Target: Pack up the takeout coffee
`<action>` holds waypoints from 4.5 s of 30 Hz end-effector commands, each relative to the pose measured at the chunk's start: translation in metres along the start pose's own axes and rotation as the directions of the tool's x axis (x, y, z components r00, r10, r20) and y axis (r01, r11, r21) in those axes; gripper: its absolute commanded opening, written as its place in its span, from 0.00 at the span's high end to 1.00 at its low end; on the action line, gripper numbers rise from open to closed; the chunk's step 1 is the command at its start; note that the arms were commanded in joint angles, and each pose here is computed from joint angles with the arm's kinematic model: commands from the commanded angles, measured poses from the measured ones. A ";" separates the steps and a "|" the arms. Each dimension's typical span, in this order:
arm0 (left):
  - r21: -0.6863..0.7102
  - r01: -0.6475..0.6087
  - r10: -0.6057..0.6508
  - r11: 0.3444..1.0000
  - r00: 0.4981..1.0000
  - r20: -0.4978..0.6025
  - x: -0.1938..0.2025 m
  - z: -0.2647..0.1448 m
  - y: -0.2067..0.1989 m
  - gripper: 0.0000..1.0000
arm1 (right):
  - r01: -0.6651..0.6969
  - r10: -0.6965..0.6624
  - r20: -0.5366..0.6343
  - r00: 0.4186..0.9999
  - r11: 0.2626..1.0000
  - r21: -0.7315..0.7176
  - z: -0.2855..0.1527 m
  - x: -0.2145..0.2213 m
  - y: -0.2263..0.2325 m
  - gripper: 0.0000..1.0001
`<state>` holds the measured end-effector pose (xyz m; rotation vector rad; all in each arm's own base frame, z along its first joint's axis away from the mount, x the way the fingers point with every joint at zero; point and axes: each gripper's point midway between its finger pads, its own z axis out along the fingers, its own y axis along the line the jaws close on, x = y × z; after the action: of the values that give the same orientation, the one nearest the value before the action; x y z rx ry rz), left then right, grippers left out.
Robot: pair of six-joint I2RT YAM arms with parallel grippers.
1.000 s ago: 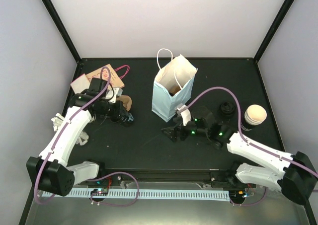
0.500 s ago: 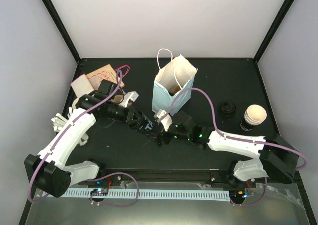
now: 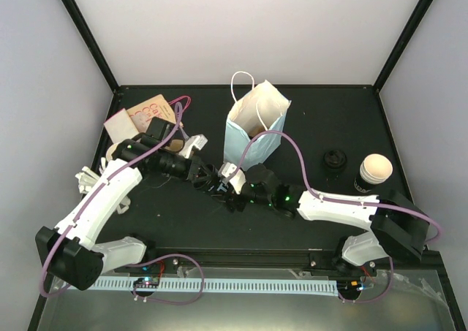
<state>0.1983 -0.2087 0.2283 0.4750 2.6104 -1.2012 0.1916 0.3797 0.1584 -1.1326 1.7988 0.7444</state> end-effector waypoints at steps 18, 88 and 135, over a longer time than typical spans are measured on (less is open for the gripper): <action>-0.121 -0.061 0.077 0.991 0.989 0.129 -0.035 -0.036 -0.008 0.98 | 0.009 -0.010 0.010 1.000 0.998 0.069 -0.017 0.015 -0.009 0.24; 0.010 -0.007 0.005 1.000 0.992 0.124 -0.030 0.012 0.016 0.37 | -0.076 0.040 0.207 0.978 0.983 0.166 -0.063 0.014 -0.024 0.20; -0.083 0.071 -0.072 0.994 0.997 -0.009 -0.011 0.065 0.051 0.98 | -0.085 0.062 0.112 0.992 0.974 0.209 -0.065 0.028 -0.030 0.00</action>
<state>0.2257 -0.2329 0.1549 0.3411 2.6948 -1.2490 0.1870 0.3095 0.1463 -0.9315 1.8062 0.6424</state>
